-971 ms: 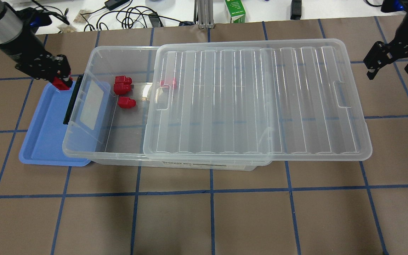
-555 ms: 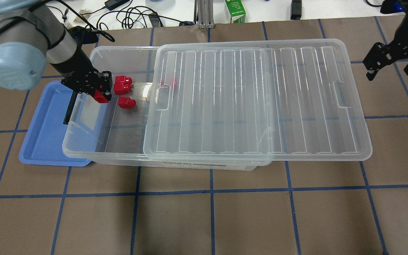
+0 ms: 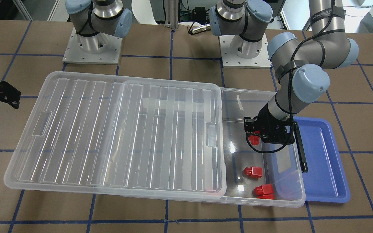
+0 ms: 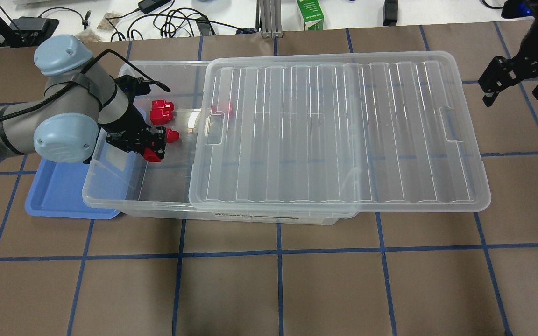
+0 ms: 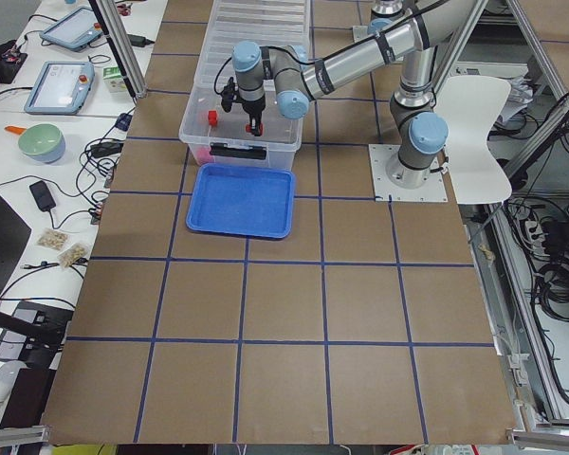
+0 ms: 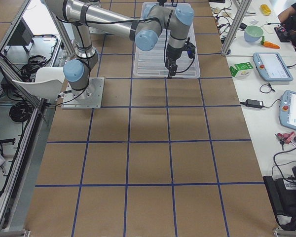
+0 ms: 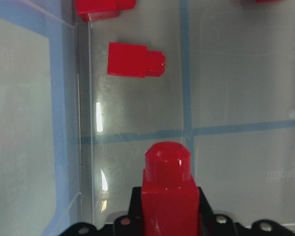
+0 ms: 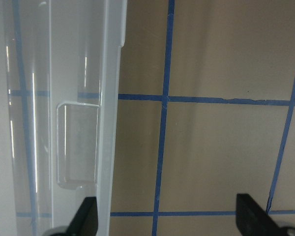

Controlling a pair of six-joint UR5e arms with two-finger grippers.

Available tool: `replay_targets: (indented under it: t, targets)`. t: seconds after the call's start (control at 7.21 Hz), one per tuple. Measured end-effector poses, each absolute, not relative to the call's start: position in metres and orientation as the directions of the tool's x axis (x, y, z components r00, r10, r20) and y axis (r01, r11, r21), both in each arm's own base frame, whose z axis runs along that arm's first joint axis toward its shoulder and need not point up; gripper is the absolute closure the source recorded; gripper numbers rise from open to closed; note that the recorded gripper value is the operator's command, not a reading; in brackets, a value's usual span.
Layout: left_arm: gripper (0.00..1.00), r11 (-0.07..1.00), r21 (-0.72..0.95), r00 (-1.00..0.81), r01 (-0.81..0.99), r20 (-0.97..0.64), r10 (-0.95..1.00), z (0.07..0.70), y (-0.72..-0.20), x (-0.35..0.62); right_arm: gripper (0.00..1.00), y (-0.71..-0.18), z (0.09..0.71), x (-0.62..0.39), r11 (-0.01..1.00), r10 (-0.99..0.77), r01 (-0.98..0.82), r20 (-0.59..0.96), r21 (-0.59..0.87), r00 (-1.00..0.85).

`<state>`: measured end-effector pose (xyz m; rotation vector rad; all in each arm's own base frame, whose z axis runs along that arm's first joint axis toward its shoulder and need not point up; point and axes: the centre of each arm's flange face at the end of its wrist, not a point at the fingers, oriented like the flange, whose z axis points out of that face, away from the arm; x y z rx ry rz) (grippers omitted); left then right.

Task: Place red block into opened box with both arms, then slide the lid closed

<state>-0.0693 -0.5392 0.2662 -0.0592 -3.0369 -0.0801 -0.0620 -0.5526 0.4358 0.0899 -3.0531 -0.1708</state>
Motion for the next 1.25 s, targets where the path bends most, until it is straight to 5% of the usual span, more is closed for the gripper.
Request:
replay_targets:
  t: [0.69,0.83,0.97,1.25]
  targets:
    - [0.95,0.997,0.071,-0.996,0.029,0.087,0.023,0.214,-0.543,-0.073,0.0,-0.55,0.432,-0.061,0.991,-0.064,-0.055,0.077,0.119,-0.995]
    - [0.39,0.997,0.079,-0.996,0.025,0.086,0.018,0.206,-0.543,-0.073,0.0,-0.55,0.431,-0.061,0.991,-0.065,-0.056,0.077,0.119,-0.995]
    - [0.03,0.996,0.091,-0.996,0.018,0.086,0.01,0.199,-0.542,-0.073,0.0,-0.55,0.431,-0.061,0.991,-0.066,-0.057,0.077,0.119,-0.995]
    - [0.0,0.995,0.099,-0.996,0.005,0.085,-0.004,0.193,-0.543,-0.073,0.0,-0.551,0.43,-0.062,0.991,-0.067,-0.058,0.076,0.119,-0.995]
